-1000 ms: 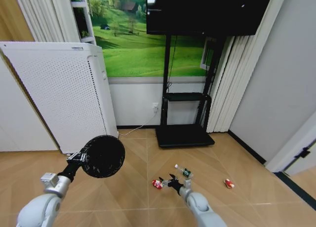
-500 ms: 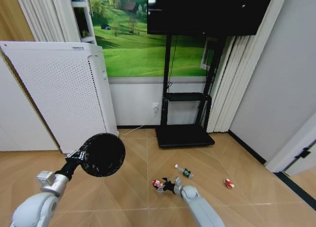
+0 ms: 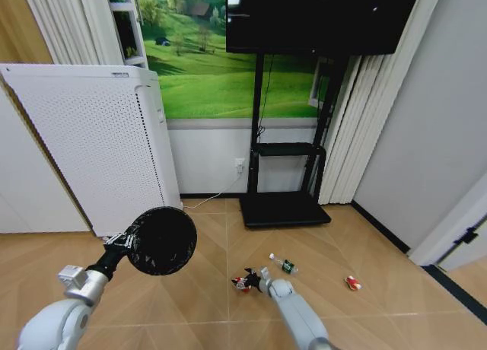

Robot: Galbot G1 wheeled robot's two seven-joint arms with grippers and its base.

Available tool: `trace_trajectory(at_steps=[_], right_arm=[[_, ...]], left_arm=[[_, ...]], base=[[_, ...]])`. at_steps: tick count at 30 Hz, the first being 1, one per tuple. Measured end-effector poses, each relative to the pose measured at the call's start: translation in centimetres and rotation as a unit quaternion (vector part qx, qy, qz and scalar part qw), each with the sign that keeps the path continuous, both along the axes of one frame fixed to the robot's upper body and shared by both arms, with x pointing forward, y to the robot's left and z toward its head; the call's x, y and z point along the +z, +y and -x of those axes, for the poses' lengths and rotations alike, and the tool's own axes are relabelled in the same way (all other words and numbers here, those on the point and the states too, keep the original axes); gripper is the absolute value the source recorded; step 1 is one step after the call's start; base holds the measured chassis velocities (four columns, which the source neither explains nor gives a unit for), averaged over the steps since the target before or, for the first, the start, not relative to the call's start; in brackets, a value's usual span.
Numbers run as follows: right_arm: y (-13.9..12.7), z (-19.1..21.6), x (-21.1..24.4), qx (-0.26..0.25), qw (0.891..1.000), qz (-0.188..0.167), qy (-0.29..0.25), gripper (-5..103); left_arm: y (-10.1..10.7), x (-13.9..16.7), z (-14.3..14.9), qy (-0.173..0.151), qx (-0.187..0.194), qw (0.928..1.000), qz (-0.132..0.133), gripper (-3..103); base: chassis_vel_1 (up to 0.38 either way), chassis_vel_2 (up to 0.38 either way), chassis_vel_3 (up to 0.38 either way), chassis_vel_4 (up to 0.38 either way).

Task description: Pick up the trash bin and place the garbage on the floor into it.

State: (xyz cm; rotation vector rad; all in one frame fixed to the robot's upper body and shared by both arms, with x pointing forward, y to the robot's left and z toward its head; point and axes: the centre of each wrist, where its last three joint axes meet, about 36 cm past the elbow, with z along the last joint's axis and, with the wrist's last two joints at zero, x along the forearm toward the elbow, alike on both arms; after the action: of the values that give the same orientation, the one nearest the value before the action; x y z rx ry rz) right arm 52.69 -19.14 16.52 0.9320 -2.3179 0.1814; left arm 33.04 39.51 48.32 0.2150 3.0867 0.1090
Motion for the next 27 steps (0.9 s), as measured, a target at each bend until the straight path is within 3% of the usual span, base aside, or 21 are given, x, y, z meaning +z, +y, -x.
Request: trace_trajectory(at_steps=[23, 26, 27], right_arm=[[-1.9, 1.5, -2.1, -0.009, 0.999, 0.045, 0.029, 100], [-1.5, 1.9, -2.4, -0.007, 0.998, 0.045, 0.032, 99], [-1.4, 1.9, -2.4, -0.007, 0.998, 0.045, 0.032, 94]], left_arm=[[0.4, -0.4, -0.9, 0.002, 0.002, 0.9999, 0.015, 7], [0.3, -0.7, -0.9, 0.004, 0.003, 0.9998, 0.019, 7], [0.3, -0.7, -0.9, 0.004, 0.002, 0.9998, 0.019, 7]], base=[[0.0, 0.0, 0.0, 0.0], [0.0, 0.0, 0.0, 0.0], [0.0, 0.0, 0.0, 0.0]])
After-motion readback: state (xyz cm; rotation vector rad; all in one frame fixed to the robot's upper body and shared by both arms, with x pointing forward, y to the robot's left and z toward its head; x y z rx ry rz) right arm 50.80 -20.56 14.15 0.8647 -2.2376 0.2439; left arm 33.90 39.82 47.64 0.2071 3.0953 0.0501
